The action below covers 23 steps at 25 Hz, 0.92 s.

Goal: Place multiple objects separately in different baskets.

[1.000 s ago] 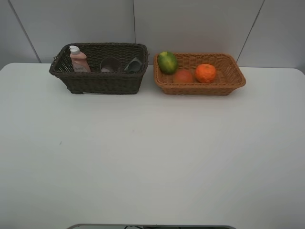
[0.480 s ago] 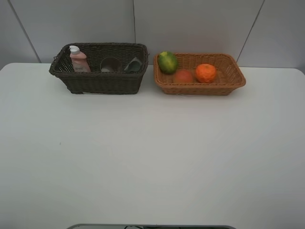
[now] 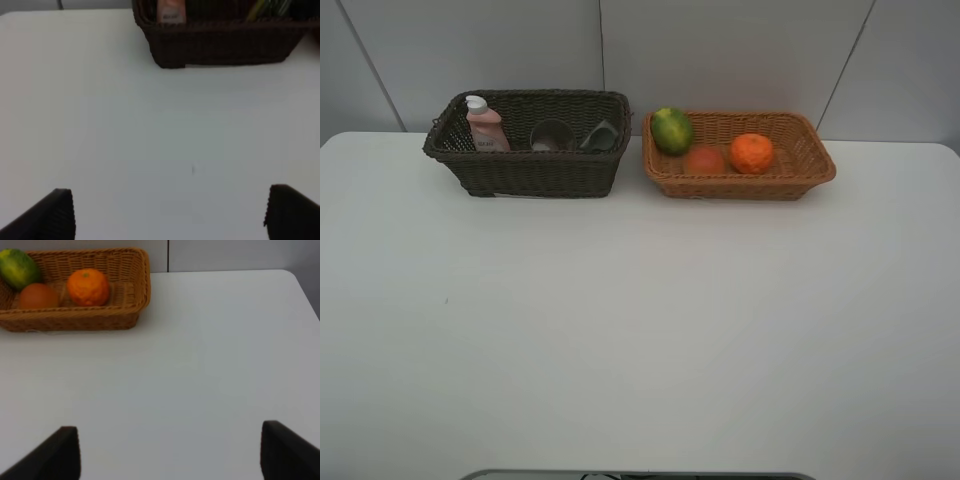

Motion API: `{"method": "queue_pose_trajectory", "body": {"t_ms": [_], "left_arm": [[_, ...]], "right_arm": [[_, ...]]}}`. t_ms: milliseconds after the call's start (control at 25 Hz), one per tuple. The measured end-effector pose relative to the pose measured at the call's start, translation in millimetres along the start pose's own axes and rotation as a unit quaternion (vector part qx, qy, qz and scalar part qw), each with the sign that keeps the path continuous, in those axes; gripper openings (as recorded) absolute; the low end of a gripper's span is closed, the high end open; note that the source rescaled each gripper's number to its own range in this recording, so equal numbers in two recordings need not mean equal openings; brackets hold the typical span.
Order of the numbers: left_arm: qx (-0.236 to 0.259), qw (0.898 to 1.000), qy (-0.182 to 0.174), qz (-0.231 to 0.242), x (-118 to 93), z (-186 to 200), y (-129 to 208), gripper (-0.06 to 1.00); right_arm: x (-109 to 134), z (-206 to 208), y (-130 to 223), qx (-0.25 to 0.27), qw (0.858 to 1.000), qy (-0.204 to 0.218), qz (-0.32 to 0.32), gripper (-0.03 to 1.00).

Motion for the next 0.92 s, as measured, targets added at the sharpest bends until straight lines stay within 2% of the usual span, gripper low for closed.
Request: {"method": "queue_pose_trajectory", "body": {"t_ms": [80,280,920], "left_arm": [[-0.020,1.000,-0.017,0.009,2.8,5.7,-0.3,0.94],[-0.024,0.998,-0.051,0.027,8.4,7.7,-0.2,0.94],[-0.024,0.998,-0.053,0.029,8.7,7.7,-0.4,0.94]], "right_arm": [[0.0,0.0,0.0,0.000,1.000,0.000,0.000,0.91],[0.0,0.0,0.0,0.000,1.000,0.000,0.000,0.91],[0.0,0.0,0.0,0.000,1.000,0.000,0.000,0.91]]}}
Point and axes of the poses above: a point on each arm's last joint axis where the gripper is mounted, z pointing back along that axis away from the gripper, x along the wrist's bending axis when the last joint is at zero, y = z × x, the point moved 9 cm from there along -z, pointing out along that axis toward the gripper, and after that the axes turned 7 degrees about -z, right-handed, at the moved point
